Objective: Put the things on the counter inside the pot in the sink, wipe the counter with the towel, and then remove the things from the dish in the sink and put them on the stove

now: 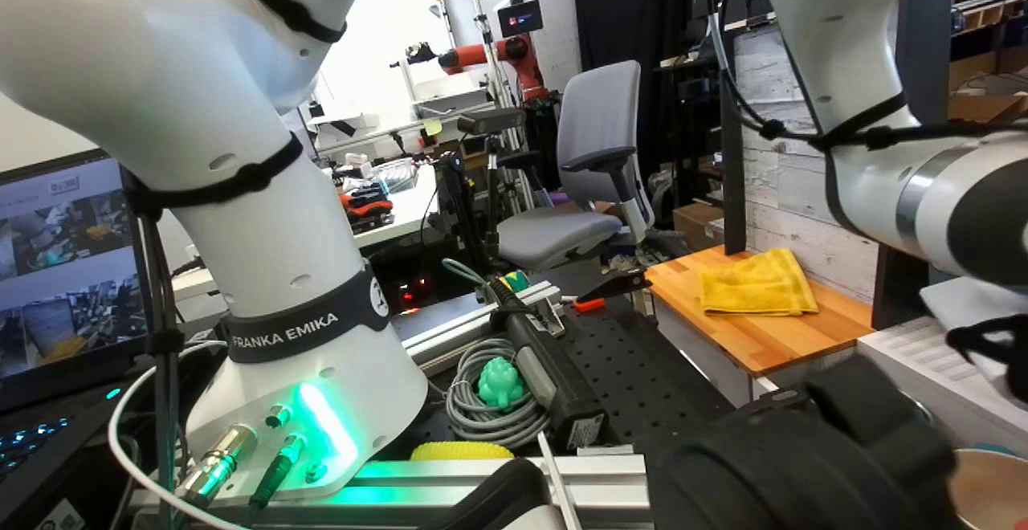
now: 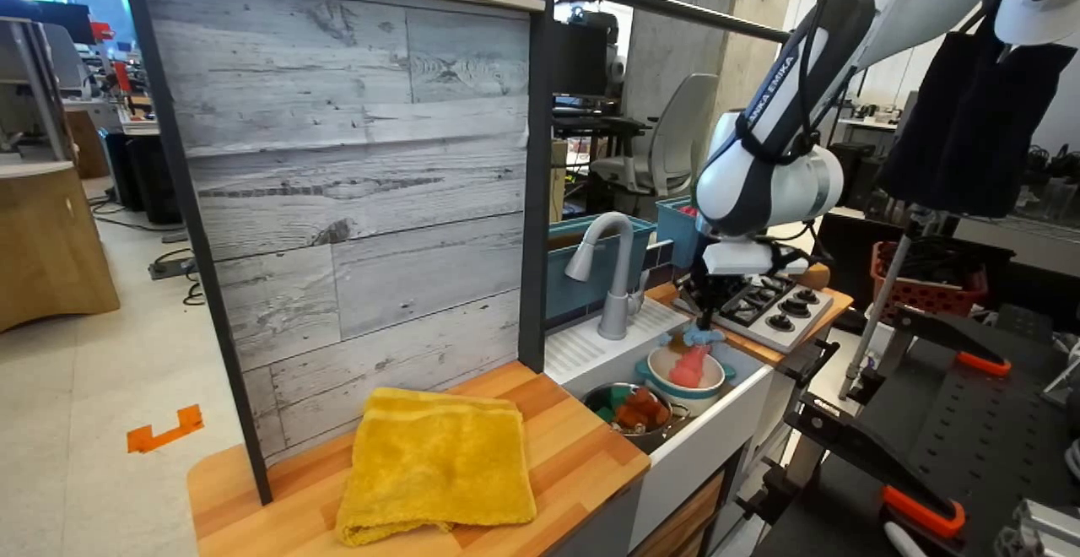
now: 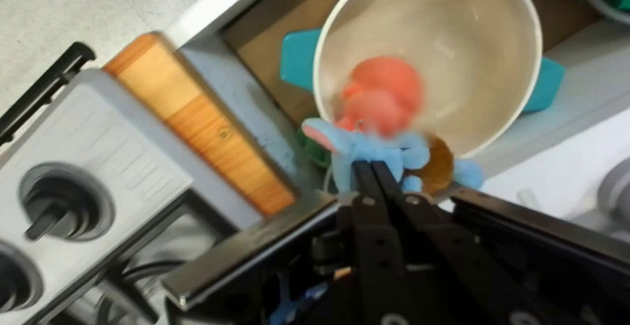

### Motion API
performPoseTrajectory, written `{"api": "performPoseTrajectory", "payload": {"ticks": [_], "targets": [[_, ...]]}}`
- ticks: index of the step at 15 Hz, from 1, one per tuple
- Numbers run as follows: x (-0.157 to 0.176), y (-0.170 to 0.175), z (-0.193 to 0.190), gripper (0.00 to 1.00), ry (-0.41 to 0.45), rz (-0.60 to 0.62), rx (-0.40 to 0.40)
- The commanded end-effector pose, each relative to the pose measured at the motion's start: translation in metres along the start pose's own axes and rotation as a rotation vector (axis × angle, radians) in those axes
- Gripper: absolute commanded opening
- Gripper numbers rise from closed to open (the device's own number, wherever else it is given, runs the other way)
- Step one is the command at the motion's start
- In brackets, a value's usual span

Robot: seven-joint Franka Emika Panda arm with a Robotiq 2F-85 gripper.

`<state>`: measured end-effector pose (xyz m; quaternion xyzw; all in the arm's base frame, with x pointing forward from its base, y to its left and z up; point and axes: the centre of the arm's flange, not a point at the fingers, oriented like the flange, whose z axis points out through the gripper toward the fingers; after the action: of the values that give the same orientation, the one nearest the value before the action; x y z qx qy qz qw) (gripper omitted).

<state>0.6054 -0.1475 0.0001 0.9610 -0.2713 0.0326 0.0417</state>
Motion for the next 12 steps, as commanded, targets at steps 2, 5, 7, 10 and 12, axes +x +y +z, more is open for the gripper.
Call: {"api": "performPoseTrajectory", "payload": {"ticks": [2,5,7,10,12], "targets": [[0.047,0.071,-0.054,0.01,0.030,0.162,0.025],[0.068,0.110,-0.069,0.01,0.088,0.274,0.007],[0.076,0.123,-0.066,0.01,0.102,0.314,-0.036],[0.078,0.129,-0.056,0.29,0.084,0.356,-0.062],[0.072,0.120,-0.049,0.44,0.064,0.346,-0.044]]}}
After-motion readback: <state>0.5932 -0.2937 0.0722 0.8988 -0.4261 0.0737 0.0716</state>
